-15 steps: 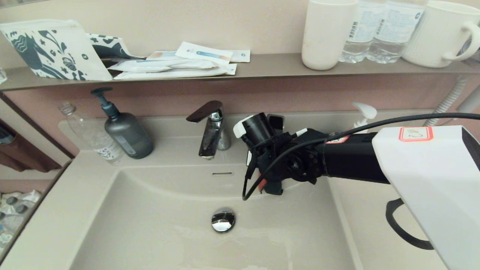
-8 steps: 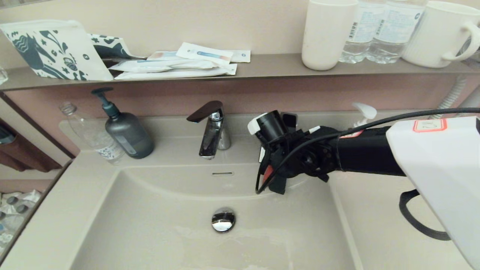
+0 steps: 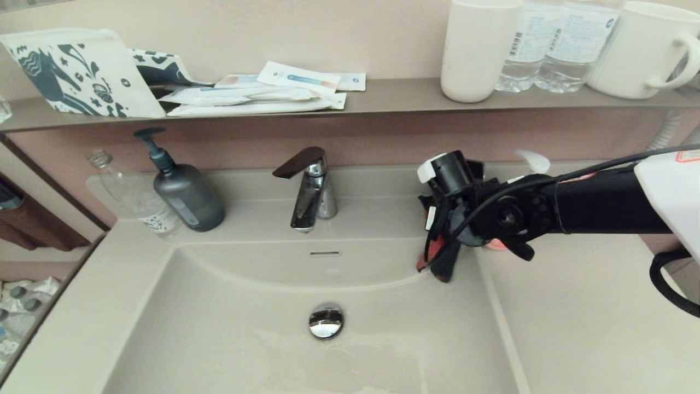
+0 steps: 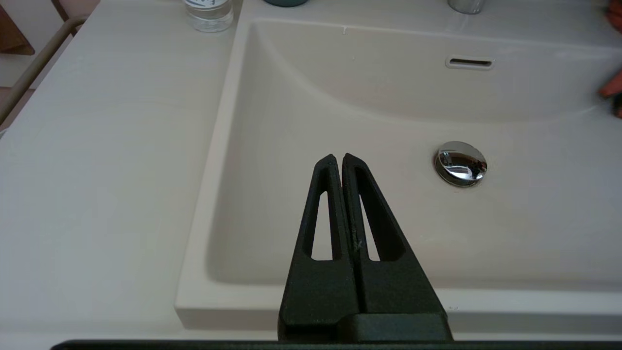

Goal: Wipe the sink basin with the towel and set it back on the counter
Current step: Wipe the sink

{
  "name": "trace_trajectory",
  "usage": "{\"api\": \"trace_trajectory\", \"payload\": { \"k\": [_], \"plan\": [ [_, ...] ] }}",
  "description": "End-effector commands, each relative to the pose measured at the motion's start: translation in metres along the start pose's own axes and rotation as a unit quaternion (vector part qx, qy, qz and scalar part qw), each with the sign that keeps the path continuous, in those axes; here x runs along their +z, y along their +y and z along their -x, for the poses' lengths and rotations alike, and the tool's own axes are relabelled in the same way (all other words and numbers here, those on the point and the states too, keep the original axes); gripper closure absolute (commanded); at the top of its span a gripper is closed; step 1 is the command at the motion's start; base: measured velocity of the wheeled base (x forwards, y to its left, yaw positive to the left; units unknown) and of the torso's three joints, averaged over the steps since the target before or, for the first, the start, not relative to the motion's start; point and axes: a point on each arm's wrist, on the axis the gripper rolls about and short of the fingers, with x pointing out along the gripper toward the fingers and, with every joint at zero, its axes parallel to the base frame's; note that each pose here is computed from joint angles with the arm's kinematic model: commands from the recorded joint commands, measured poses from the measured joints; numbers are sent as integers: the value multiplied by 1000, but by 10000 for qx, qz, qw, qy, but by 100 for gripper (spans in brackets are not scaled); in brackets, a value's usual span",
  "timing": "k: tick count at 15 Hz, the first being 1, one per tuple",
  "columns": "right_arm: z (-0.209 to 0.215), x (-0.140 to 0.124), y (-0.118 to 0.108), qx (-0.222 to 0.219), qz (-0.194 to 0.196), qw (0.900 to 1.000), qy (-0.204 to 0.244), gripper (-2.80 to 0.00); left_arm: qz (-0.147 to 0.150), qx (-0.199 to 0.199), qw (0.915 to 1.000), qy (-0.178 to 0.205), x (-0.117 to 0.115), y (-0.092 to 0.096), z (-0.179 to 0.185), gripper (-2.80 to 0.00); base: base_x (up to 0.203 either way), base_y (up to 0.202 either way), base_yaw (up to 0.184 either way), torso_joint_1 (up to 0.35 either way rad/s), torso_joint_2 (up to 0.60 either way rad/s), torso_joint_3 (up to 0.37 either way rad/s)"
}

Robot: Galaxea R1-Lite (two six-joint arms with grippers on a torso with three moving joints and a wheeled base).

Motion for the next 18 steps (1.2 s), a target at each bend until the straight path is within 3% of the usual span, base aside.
{"api": "trace_trajectory", "payload": {
  "k": [1, 5, 9, 13, 15, 18],
  "plan": [
    [4, 9, -6, -10, -86, 9999, -88, 0, 3, 2, 10000, 1, 0, 0, 0, 0, 0, 0, 0, 0, 0, 0],
    [2, -17, 17, 196, 148, 9997, 50, 0, -1, 3, 10000, 8, 0, 0, 0, 0, 0, 0, 0, 0, 0, 0],
    [0, -36, 54, 532, 260, 9982, 24, 0, 2, 2, 10000, 2, 0, 0, 0, 0, 0, 0, 0, 0, 0, 0],
    [24, -49, 97, 1115, 479, 9926, -112, 0, 3, 5, 10000, 1, 0, 0, 0, 0, 0, 0, 0, 0, 0, 0],
    [31, -57, 107, 1250, 603, 9903, -106, 0, 3, 4, 10000, 4, 0, 0, 0, 0, 0, 0, 0, 0, 0, 0],
    [29, -53, 104, 1193, 584, 9911, -123, 0, 2, 0, 10000, 4, 0, 0, 0, 0, 0, 0, 0, 0, 0, 0]
  ]
}}
